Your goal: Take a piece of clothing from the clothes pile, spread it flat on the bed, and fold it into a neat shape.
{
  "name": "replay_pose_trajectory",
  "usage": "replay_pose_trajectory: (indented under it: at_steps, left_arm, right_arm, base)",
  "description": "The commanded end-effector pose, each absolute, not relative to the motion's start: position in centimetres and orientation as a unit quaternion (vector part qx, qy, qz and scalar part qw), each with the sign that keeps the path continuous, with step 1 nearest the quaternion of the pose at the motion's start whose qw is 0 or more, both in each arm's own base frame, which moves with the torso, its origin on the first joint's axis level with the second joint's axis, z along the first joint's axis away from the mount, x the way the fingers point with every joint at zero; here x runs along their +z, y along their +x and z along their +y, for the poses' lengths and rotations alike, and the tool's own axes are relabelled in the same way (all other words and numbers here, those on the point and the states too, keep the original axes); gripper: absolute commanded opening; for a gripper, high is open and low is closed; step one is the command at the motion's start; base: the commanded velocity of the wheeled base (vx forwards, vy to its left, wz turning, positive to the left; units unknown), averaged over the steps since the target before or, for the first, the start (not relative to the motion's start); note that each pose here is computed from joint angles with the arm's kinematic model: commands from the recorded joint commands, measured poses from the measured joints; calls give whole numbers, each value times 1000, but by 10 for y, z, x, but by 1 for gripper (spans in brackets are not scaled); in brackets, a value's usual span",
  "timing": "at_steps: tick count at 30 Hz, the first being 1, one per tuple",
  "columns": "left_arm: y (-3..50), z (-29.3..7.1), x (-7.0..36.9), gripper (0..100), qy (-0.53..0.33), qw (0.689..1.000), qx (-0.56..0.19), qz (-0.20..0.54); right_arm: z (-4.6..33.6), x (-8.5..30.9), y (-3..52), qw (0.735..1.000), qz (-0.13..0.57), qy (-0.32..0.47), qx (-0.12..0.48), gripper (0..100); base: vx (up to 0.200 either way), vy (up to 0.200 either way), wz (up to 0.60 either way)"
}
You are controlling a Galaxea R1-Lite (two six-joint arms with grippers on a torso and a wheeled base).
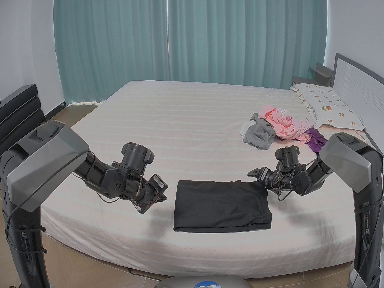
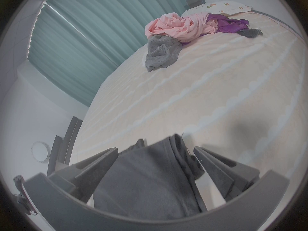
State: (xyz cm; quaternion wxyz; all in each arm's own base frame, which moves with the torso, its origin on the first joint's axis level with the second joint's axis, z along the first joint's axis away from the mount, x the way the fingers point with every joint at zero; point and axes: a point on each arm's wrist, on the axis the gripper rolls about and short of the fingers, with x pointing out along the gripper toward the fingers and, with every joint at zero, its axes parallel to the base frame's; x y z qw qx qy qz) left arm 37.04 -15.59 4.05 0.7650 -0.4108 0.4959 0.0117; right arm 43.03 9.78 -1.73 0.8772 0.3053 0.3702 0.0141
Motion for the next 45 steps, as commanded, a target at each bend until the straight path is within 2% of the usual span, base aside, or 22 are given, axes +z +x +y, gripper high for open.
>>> replay_pose_trajectory:
  at_steps: [1,5,6,19,32,33,41,42,45]
  left_arm:
    - [370,-158,39,0,-408,765,11,498]
    - [368,-158,38,0,-407,765,11,500]
    - [369,-158,38,0,-406,766,11,499]
    - [371,-159,40,0,-406,768,8,495]
    - [375,-161,40,0,-409,772,3,487]
    - [376,-162,39,0,-410,772,2,487]
    - [382,-159,43,0,-419,772,1,477]
    - [383,-160,44,100,-419,773,-1,476]
    - [383,-163,42,100,-414,775,-4,477]
  right_arm:
    - [97,-34,449,877,369,308,-6,100]
    - [97,-36,452,878,369,305,-13,100]
    - [98,-35,452,879,368,304,-14,0]
    - [88,-31,455,890,340,300,-53,0]
    - [89,-37,452,884,352,302,-58,0]
    - [90,-37,451,884,353,302,-58,100]
    - [87,1,436,888,335,311,-47,100]
    - [87,4,433,887,336,314,-47,100]
    - [84,9,425,878,341,331,-51,100]
  base:
    - [0,0,0]
    - [0,0,0]
    - [0,0,0]
    - [0,0,0]
    - [0,0,0]
    - [0,0,0]
    - [0,0,0]
    - [0,0,0]
    - [0,0,0]
